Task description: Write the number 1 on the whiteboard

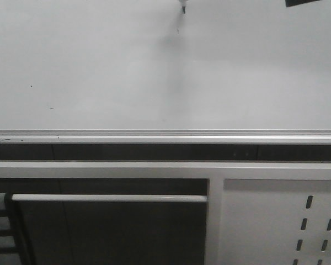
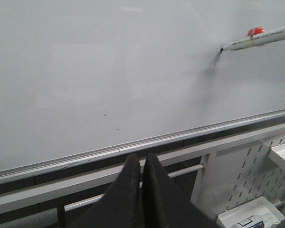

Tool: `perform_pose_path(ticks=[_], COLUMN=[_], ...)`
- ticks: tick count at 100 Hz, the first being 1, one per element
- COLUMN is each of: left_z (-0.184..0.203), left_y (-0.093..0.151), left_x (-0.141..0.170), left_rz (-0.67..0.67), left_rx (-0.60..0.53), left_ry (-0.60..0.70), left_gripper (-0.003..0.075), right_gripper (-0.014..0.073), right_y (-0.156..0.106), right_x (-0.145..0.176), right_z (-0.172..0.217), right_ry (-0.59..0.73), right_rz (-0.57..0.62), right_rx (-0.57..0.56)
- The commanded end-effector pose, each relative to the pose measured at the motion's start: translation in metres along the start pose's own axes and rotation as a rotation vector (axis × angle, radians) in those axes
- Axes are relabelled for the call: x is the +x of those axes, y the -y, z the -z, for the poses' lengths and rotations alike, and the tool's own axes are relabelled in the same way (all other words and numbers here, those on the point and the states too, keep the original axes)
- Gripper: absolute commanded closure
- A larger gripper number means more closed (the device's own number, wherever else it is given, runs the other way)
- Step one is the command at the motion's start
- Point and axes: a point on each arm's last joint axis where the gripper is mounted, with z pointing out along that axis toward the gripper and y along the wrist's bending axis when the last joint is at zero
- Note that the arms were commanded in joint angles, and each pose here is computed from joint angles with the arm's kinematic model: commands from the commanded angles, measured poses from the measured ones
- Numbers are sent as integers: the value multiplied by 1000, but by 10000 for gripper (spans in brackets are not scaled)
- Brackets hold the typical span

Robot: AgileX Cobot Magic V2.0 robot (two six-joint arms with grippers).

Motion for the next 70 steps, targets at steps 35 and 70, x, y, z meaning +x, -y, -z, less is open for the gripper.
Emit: perform_pose_path(ticks=[35,70], left_z=[2,2], left_y=[2,2], left_x=[-14,-14], left_rz=[5,6], left_rx=[23,22], left_ry=[92,83], left_gripper=[738,738], right_gripper=[666,666], right_y=[17,10], right_x=[-5,5], right_z=[3,-10], right_ry=[6,3], right_rz=[-18,-72], right_rx=[72,41])
